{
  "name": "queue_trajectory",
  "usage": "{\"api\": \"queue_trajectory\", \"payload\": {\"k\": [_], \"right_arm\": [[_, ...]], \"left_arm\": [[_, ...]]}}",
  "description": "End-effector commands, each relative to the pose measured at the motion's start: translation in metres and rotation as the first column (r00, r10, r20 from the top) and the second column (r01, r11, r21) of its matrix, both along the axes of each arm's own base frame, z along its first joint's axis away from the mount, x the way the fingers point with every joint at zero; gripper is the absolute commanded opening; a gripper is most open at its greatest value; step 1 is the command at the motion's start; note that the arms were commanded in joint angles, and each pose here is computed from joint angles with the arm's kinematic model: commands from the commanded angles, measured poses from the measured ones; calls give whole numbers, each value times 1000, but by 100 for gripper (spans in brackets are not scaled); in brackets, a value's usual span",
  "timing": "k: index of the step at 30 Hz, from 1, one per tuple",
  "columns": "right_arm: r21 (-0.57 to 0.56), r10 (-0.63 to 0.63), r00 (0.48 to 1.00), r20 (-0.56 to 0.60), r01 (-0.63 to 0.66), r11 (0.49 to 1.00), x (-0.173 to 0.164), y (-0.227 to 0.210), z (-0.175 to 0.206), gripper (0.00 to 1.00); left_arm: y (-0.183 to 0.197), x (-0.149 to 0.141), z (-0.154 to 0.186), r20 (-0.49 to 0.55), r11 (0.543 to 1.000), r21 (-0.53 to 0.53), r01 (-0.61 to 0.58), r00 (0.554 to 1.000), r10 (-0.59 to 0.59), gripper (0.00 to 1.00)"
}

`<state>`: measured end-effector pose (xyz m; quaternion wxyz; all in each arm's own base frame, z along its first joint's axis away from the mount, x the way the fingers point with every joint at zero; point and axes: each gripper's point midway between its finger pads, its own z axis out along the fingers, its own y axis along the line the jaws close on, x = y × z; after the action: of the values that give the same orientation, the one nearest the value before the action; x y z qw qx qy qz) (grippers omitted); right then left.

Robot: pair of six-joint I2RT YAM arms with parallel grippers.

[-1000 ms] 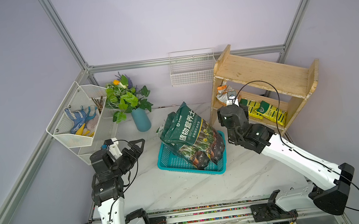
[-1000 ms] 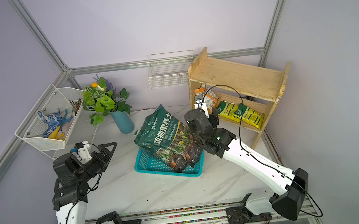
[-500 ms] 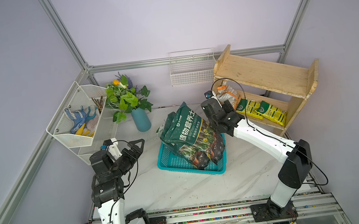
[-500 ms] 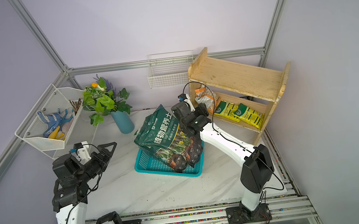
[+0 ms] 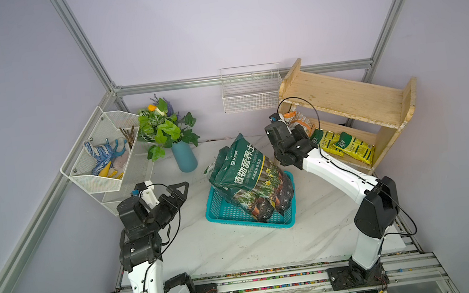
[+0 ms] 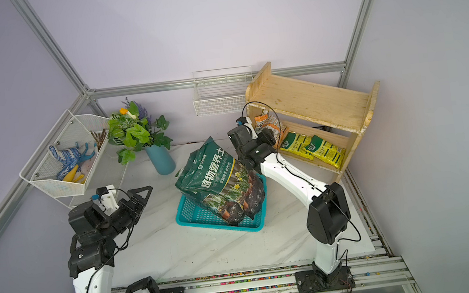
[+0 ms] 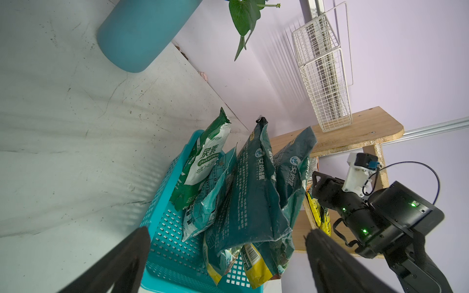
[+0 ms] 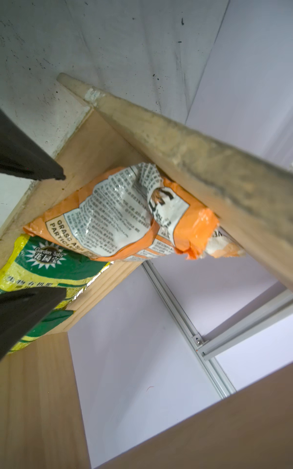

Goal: Take down the fertilizer bag from the shelf
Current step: Pick up the fertilizer bag from the shelf.

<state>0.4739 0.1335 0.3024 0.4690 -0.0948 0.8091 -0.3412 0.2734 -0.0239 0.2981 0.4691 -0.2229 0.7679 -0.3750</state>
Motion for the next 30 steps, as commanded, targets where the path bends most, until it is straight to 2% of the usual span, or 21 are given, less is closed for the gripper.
{"api": "queue_trajectory", "payload": {"k": [1, 6, 24, 26, 29, 30], "right_arm": [[-1, -7, 1000, -1, 7, 1000, 7, -5, -1, 71], [19, 0, 1000, -18, 0, 1000, 15, -9, -9, 71], [-24, -39, 995, -92, 37, 999, 47, -19, -48, 76], [-26, -47, 994, -102, 45, 999, 48, -21, -54, 73], [-23, -65, 992, -110, 63, 998, 50, -27, -60, 60], [-27, -77, 992, -104, 74, 997, 49, -29, -59, 60]], "left_arm": [[1, -2, -2, 2, 1000, 9, -7, 1000, 7, 100], [2, -1, -4, -2, 1000, 10, -9, 1000, 9, 100], [1, -2, -3, 0, 1000, 9, -7, 1000, 7, 100], [1, -2, -1, 4, 1000, 11, -7, 1000, 7, 100], [1, -2, -1, 7, 1000, 13, -8, 1000, 8, 100], [2, -2, -1, 5, 1000, 13, -9, 1000, 9, 100]]}}
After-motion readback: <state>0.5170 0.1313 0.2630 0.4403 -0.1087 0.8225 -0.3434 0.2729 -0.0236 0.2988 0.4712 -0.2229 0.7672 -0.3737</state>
